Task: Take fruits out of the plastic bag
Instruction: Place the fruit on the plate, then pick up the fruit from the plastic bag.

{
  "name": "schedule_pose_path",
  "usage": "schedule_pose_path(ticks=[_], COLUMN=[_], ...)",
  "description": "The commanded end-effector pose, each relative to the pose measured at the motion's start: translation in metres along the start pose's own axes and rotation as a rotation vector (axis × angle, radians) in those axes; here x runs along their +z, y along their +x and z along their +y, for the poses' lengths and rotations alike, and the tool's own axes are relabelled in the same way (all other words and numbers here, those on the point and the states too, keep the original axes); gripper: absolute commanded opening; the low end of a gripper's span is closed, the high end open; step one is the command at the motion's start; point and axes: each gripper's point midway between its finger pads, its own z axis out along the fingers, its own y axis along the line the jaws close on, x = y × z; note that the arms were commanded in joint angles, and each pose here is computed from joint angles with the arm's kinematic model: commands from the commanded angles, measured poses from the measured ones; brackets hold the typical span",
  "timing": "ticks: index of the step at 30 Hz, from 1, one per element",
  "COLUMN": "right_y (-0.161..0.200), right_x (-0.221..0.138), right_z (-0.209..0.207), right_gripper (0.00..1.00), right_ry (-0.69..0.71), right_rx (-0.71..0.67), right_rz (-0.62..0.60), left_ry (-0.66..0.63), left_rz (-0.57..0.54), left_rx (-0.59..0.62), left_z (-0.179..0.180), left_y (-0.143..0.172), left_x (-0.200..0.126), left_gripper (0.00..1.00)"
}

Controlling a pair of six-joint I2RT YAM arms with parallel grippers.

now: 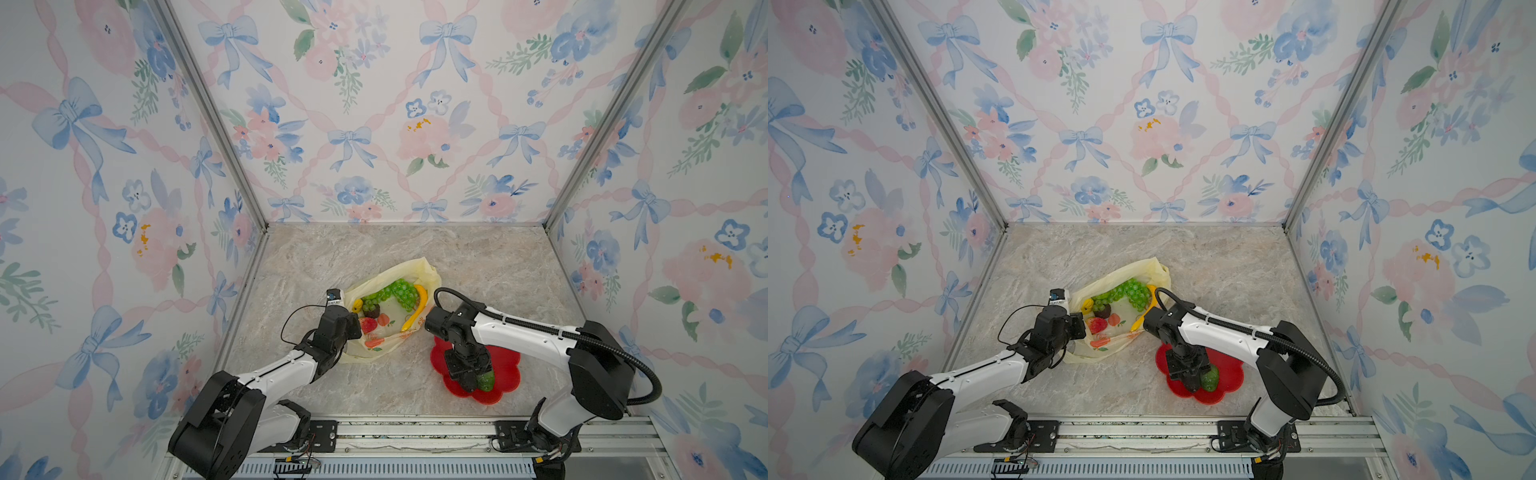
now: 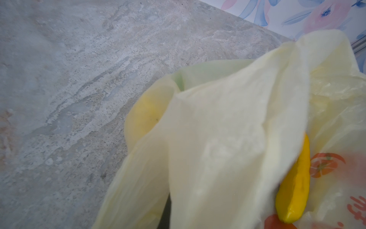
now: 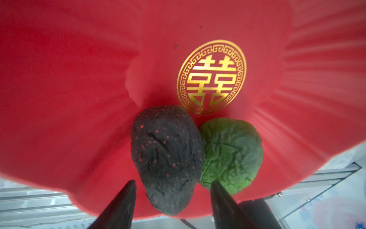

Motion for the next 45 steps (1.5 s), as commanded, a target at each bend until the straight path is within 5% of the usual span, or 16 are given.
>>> schedule_pose_path(ticks=[1, 21, 45], right_y=[-0.013, -0.110, -0.209], right_x=[-0.033, -0.117, -0.103], right_z=[-0.009, 0.065, 0.158], right_gripper=[0.62, 0.58, 0.51], right_ry=[0.034, -0.177, -0.258], right_rx=[-0.024, -0.103, -0.168], right_rz=[-0.125, -0.563, -0.674], left_ry=[-0.008, -0.014, -0.004], left_rz=[0.010, 0.009, 0.002], left_rx=[-0.001, -0.004, -0.017], left_z=[0.003, 0.004, 0.005], left_y=[0.002, 0.001, 0.000], left_x=[0.000, 0.000, -0.002], left_gripper=[0.07, 0.07, 0.07])
